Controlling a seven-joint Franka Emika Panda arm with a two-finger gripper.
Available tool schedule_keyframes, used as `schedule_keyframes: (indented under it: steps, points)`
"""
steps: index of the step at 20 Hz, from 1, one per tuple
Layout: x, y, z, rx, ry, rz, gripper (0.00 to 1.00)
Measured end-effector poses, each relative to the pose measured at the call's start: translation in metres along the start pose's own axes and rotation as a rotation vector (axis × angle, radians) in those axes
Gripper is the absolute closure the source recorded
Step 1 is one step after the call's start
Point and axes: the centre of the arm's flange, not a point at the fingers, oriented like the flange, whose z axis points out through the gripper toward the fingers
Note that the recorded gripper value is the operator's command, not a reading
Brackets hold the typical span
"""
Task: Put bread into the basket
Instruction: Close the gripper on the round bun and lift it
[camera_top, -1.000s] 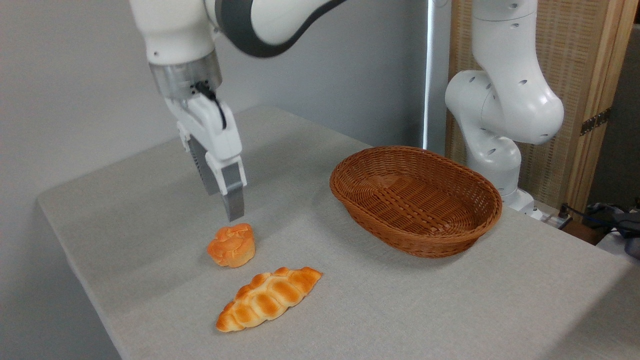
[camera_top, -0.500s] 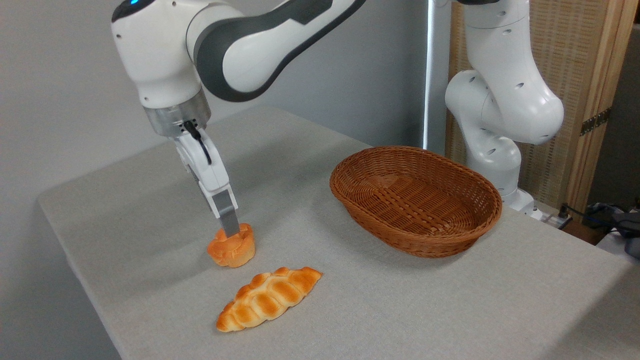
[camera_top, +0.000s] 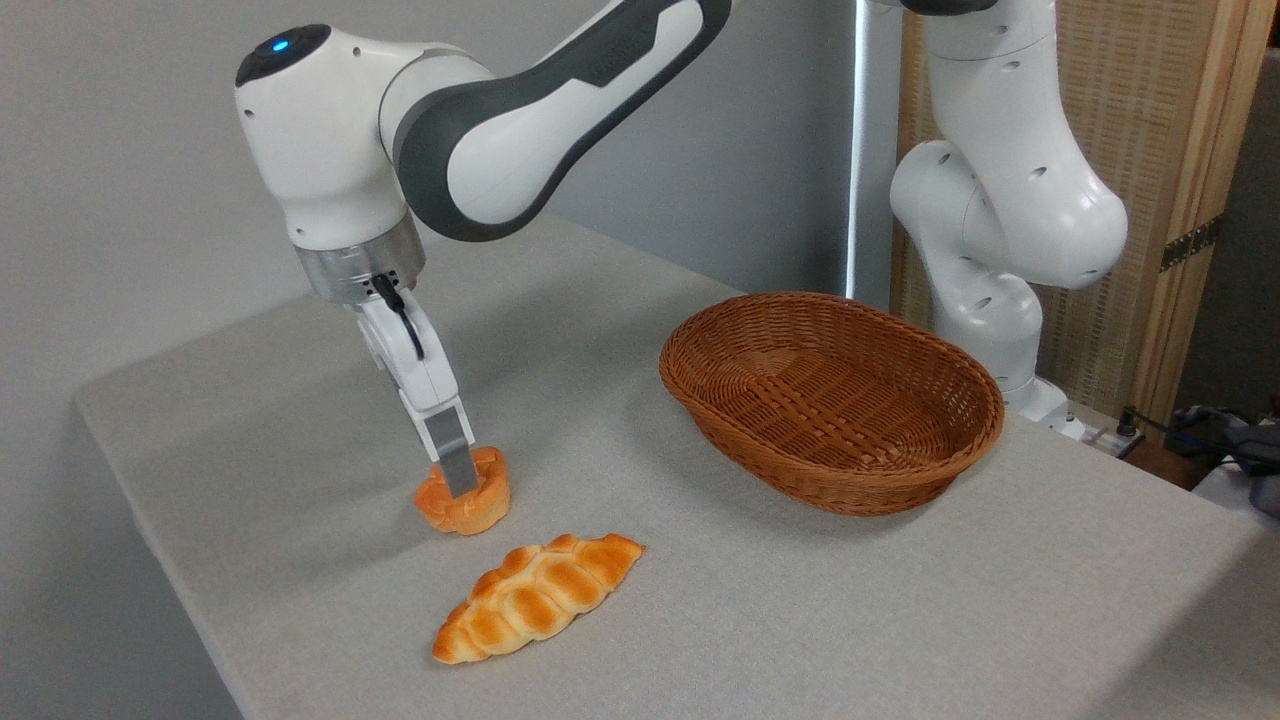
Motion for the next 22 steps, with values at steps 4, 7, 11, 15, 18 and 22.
schedule_keyframes:
  steps: [4,7,11,15,18,22]
  points:
    - [0.003,0.006,0.012,-0.014,-0.017,0.013,0.00]
    - [0.002,0.007,0.023,-0.015,-0.044,0.022,0.00]
    - [0.000,0.011,0.035,-0.006,-0.081,0.041,0.18]
    - [0.003,0.014,0.038,0.005,-0.079,0.052,0.42]
    - [0.003,0.014,0.039,0.006,-0.078,0.052,0.48]
    - [0.003,0.014,0.039,0.009,-0.079,0.053,0.51]
